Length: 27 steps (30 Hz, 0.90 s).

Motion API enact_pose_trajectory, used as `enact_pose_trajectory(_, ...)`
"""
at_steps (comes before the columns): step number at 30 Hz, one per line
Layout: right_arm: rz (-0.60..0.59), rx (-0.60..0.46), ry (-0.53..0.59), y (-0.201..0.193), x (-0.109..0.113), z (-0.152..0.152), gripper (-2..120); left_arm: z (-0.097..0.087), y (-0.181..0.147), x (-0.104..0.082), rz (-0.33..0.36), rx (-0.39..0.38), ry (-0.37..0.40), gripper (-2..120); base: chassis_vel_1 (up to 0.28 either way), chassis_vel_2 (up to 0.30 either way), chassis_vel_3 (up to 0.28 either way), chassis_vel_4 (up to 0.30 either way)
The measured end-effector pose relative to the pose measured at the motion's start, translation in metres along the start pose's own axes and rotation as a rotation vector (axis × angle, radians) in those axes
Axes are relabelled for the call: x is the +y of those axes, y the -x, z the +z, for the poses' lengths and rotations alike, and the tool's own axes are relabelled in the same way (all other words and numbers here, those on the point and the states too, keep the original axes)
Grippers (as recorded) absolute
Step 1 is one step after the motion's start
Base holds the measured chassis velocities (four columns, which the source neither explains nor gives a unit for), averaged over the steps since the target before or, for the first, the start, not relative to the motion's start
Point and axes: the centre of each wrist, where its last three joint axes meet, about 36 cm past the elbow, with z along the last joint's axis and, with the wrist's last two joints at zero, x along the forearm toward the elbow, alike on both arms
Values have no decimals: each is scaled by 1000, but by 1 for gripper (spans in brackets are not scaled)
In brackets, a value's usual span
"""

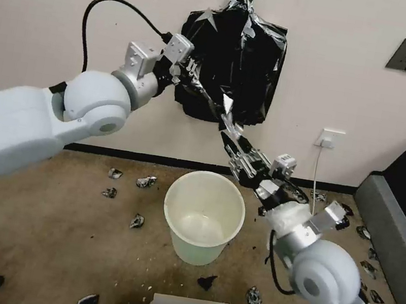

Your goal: Place a trash bag onto the trash bin.

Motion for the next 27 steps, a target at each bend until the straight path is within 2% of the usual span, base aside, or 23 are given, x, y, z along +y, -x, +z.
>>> enact_pose_trajectory(1,0,0,0,0,0,0,55,0,0,0,0,0,0,0,0,0,0,0)
enact_pose_trajectory(4,38,23,-33,0,-5,-22,70,9,-6,-1,1,-16,-41,0,0,0,0,0)
enact_pose_trajectory(5,38,23,-33,0,-5,-22,70,9,-6,-1,1,-16,-41,0,0,0,0,0)
enact_pose_trajectory(8,43,49,-120,12,-11,-51,85,15,-12,-2,0,-32,-70,0,0,0,0,0)
enact_pose_trajectory(9,43,49,-120,12,-11,-51,85,15,-12,-2,0,-32,-70,0,0,0,0,0)
enact_pose_trajectory(12,38,84,-215,36,-16,-78,98,18,-13,-2,-4,-48,-86,0,0,0,0,0)
enact_pose_trajectory(17,-8,148,-321,70,-7,-108,100,19,-14,-4,-3,-61,-96,0,0,0,0,0)
enact_pose_trajectory(21,-23,214,-392,93,3,-116,100,20,-16,-4,-7,-65,-99,0,0,0,0,0)
enact_pose_trajectory(27,4,293,-474,132,7,-125,99,19,-21,-2,-10,-72,-104,0,0,0,0,0)
